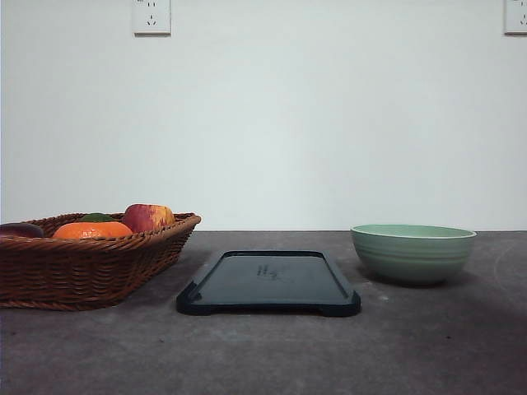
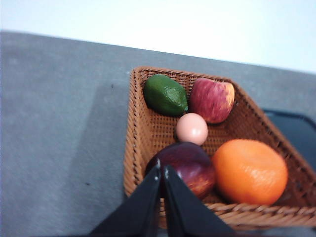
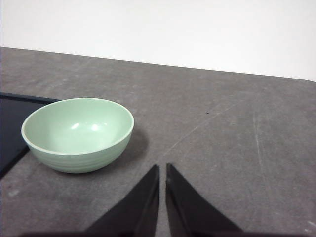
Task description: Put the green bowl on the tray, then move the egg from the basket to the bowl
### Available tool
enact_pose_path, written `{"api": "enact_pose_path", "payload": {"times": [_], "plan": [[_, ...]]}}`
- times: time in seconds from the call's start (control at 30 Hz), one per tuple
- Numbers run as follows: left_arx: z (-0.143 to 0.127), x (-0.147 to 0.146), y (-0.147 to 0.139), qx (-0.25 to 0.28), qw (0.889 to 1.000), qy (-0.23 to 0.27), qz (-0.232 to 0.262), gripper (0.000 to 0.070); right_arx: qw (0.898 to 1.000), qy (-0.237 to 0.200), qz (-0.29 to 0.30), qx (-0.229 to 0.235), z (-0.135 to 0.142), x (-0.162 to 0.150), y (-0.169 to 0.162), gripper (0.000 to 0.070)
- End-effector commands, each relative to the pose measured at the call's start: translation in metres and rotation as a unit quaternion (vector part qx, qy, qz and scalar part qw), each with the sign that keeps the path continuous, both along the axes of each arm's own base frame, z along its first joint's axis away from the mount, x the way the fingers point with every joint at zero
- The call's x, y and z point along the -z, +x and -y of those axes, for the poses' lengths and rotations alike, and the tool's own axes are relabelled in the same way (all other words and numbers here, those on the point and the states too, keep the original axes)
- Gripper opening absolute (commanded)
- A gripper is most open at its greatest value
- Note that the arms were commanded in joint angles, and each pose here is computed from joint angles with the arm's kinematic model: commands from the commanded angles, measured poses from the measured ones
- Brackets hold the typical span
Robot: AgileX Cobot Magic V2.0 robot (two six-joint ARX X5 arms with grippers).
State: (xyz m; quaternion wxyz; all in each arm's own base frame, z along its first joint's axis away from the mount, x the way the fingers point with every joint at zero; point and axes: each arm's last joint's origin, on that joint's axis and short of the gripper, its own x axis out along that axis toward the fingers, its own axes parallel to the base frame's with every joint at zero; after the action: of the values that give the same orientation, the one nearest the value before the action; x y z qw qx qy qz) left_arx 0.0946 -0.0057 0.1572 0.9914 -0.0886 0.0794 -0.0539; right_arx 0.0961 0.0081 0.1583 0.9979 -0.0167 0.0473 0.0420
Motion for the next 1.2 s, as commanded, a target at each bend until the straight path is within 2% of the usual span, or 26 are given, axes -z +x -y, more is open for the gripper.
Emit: {"api": "enact_pose_path", "payload": {"times": [0.0,0.1,0.2,0.3,0.5,0.6,0.7,0.97,1.17], "plan": [[0.000,0.007,0.001,-0.009,0.998,-0.066,-0.021,0.0000,0.999,0.032,0.002,0.003,0.000,0.000,0.000,0.0011],[0.000,0.007,0.001,-0.018,0.992,-0.125,-0.028,0.0000,0.994,0.105,-0.005,0.013,0.000,0.000,0.000,0.0010],[0.000,0.004,0.001,-0.028,0.980,-0.194,-0.031,0.0000,0.986,0.163,0.000,0.015,0.000,-0.002,0.000,0.0010],[0.000,-0.004,-0.001,-0.029,0.975,-0.219,-0.021,0.0000,0.980,0.199,0.027,0.008,0.000,-0.008,0.001,0.0010],[0.000,-0.026,-0.001,-0.007,0.974,-0.213,0.074,0.0000,0.974,0.205,0.096,-0.019,-0.001,-0.022,0.000,0.0009],[0.000,-0.036,-0.002,0.004,0.974,-0.188,0.127,0.0000,0.972,0.203,0.108,-0.038,-0.002,-0.027,-0.001,0.0008],[0.000,-0.043,-0.004,0.007,0.974,-0.164,0.157,0.0000,0.972,0.200,0.113,-0.047,-0.002,-0.033,-0.003,0.0008],[0.000,-0.078,-0.011,0.002,0.981,-0.144,0.127,0.0001,0.977,0.193,0.083,-0.047,-0.002,-0.069,-0.009,0.0008],[0.000,-0.108,-0.009,0.002,0.990,-0.122,0.076,0.0001,0.982,0.175,0.044,-0.055,-0.003,-0.099,-0.006,0.0007]]}}
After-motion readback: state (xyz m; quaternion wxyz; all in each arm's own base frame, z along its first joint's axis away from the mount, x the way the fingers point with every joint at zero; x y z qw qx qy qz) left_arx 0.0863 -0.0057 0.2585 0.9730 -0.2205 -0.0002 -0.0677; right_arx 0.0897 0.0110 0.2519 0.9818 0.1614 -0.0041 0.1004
